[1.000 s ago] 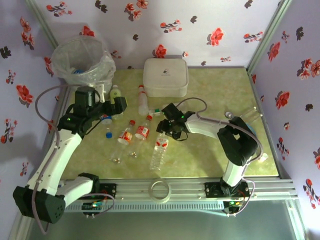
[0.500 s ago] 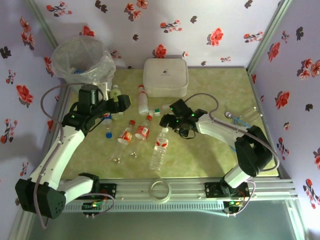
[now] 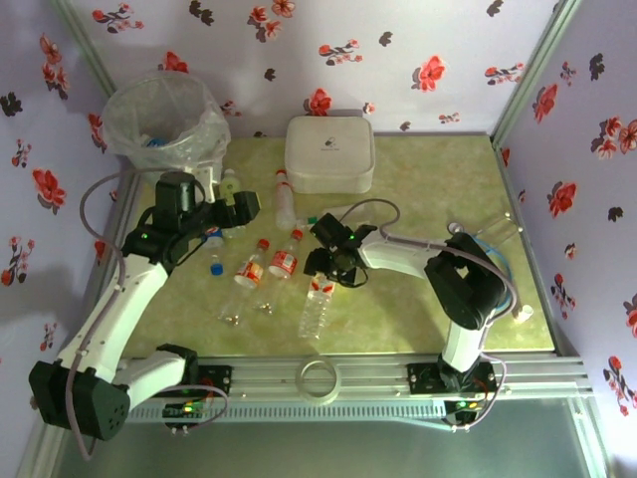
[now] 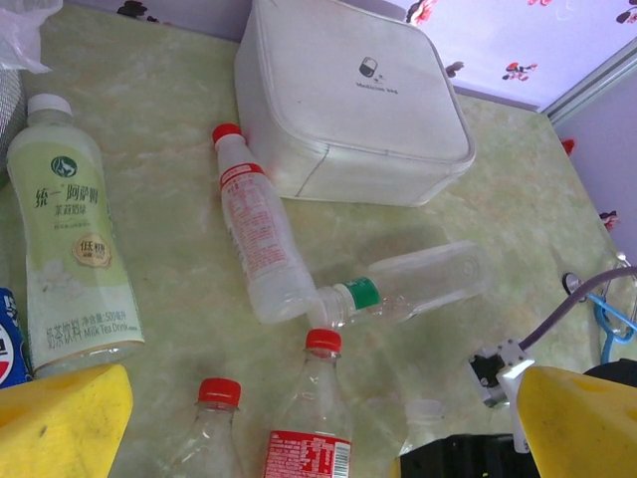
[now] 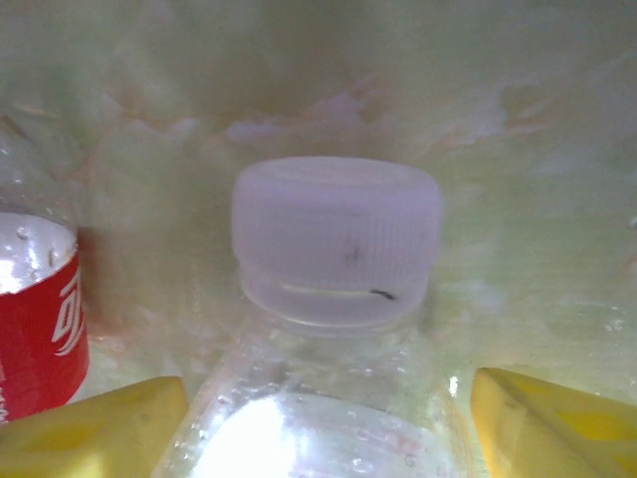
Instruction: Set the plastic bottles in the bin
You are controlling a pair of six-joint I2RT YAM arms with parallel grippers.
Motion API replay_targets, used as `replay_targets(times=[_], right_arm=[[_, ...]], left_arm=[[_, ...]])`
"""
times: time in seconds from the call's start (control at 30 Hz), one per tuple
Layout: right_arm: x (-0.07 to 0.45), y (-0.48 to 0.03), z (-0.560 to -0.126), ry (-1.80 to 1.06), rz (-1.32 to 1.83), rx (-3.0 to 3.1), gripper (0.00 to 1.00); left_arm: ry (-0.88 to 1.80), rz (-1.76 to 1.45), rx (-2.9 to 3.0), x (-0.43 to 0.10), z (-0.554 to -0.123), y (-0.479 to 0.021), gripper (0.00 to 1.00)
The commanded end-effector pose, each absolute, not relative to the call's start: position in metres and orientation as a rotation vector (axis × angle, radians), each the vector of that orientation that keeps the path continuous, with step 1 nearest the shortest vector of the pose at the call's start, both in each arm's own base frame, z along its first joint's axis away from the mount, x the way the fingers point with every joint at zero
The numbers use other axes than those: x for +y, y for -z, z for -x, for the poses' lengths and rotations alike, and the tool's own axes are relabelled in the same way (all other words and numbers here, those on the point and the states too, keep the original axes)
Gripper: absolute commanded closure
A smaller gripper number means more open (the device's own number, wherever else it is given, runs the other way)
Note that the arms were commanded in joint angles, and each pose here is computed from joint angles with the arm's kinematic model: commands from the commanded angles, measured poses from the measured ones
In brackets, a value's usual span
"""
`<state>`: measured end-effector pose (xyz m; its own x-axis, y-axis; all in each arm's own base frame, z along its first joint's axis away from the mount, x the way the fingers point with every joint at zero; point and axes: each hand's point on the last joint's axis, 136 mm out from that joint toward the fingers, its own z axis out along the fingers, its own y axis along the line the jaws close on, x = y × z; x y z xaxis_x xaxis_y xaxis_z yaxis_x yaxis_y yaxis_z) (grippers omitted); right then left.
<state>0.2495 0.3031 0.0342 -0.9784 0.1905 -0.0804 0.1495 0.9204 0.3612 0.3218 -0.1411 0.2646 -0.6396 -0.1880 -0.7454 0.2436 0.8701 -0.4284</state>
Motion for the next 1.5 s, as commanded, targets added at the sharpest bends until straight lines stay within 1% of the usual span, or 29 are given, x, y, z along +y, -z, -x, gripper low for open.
replay_targets(times=[0.0, 0.13, 0.23, 0.33, 0.47, 0.53, 0.63, 0.73, 0.83, 0.93, 1.03, 1.17, 1.27, 1.3, 1.4, 1.47], right_arm=[[0.302, -0.054, -0.262, -0.563, -0.264, 2.901, 0.31], [0.295, -0.061, -0.266, -0.573, -0.287, 2.873, 0.35], [0.286, -0.069, -0.269, -0.573, -0.305, 2.856, 0.35], [0.272, -0.086, -0.28, -0.593, -0.333, 2.801, 0.38], [0.248, -0.123, -0.304, -0.685, -0.371, 2.682, 0.38], [0.238, -0.143, -0.317, -0.775, -0.375, 2.626, 0.39], [0.234, -0.166, -0.334, -0.933, -0.352, 2.558, 0.4], [0.232, -0.183, -0.341, -0.971, -0.33, 2.519, 0.39], [0.233, -0.194, -0.345, -0.999, -0.327, 2.488, 0.39], [0.236, -0.203, -0.348, -1.061, -0.332, 2.45, 0.39], [0.242, -0.213, -0.35, -1.137, -0.333, 2.411, 0.39], [0.246, -0.224, -0.352, -1.195, -0.339, 2.37, 0.39], [0.248, -0.232, -0.354, -1.212, -0.332, 2.348, 0.39], [0.249, -0.234, -0.354, -1.218, -0.328, 2.343, 0.39], [0.249, -0.235, -0.354, -1.227, -0.328, 2.336, 0.39], [0.25, -0.234, -0.354, -1.241, -0.33, 2.329, 0.39]], left_arm=[[0.645, -0.053, 2.168, -0.143, -0.318, -0.262, 0.0], [0.653, -0.063, 2.165, -0.146, -0.321, -0.263, 0.0], [0.67, -0.059, 2.162, -0.148, -0.322, -0.264, 0.0], [0.771, -0.083, 2.155, -0.16, -0.319, -0.265, 0.0], [1.034, -0.194, 2.128, -0.196, -0.309, -0.271, 0.0], [1.148, -0.253, 2.105, -0.217, -0.304, -0.273, 0.0], [1.259, -0.339, 2.071, -0.253, -0.297, -0.271, 0.02], [1.359, -0.468, 2.086, -0.297, -0.281, -0.263, 0.0], [1.374, -0.576, 2.118, -0.326, -0.27, -0.251, 0.0], [1.359, -0.611, 2.158, -0.344, -0.27, -0.237, 0.0], [1.308, -0.633, 2.204, -0.356, -0.272, -0.222, 0.0], [1.353, -0.652, 2.198, -0.373, -0.267, -0.217, 0.0], [1.356, -0.655, 2.208, -0.377, -0.267, -0.212, 0.0], [1.356, -0.653, 2.207, -0.377, -0.267, -0.211, 0.01], [1.362, -0.644, 2.201, -0.378, -0.268, -0.212, 0.16], [1.368, -0.632, 2.196, -0.379, -0.27, -0.212, 0.28]])
